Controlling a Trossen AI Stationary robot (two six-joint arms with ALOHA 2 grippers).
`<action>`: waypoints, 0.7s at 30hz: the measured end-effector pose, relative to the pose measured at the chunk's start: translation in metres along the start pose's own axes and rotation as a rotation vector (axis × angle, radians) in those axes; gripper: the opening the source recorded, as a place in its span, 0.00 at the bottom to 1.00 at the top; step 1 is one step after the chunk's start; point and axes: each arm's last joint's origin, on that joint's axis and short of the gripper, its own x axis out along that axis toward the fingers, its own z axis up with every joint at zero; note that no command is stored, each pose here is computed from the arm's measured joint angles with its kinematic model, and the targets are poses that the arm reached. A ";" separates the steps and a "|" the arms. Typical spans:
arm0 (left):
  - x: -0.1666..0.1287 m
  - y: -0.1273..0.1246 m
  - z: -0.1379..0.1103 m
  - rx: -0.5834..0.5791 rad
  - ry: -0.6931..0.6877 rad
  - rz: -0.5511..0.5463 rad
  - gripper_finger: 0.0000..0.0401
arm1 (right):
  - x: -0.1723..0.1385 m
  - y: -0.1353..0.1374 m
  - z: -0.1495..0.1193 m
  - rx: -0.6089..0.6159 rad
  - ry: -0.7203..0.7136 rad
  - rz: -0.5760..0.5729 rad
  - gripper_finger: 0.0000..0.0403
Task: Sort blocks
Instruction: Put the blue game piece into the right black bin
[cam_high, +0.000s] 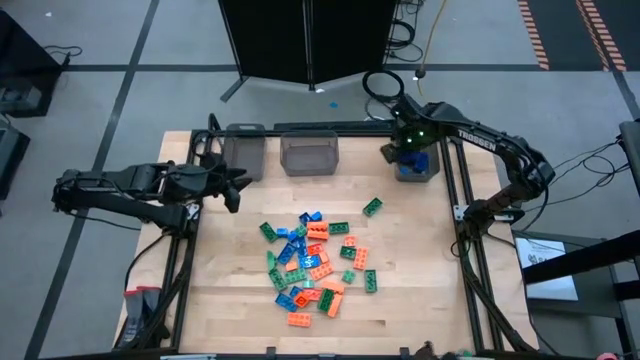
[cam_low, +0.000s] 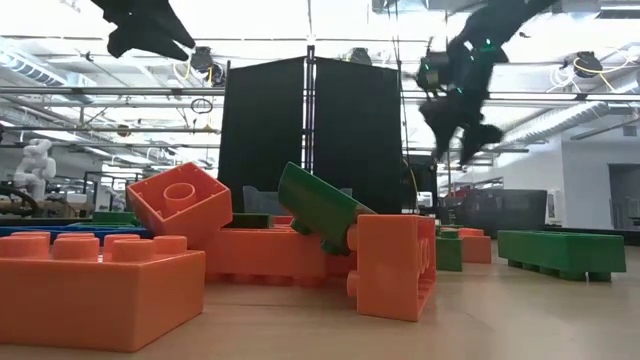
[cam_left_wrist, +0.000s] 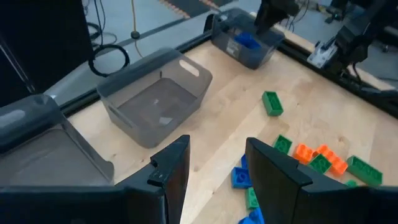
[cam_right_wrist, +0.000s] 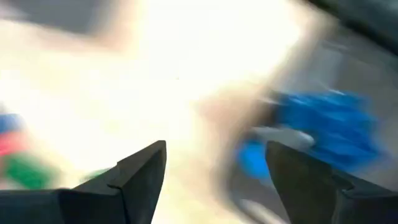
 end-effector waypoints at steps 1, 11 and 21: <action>-0.002 0.001 0.000 -0.003 -0.011 0.002 0.40 | -0.002 0.011 0.002 -0.026 -0.018 0.071 0.66; -0.017 0.010 0.003 -0.036 -0.077 0.000 0.40 | 0.011 0.131 -0.009 -0.535 -0.320 0.319 0.64; -0.016 0.012 -0.001 -0.021 -0.040 0.022 0.40 | 0.064 0.191 -0.003 -0.822 -0.248 0.298 0.64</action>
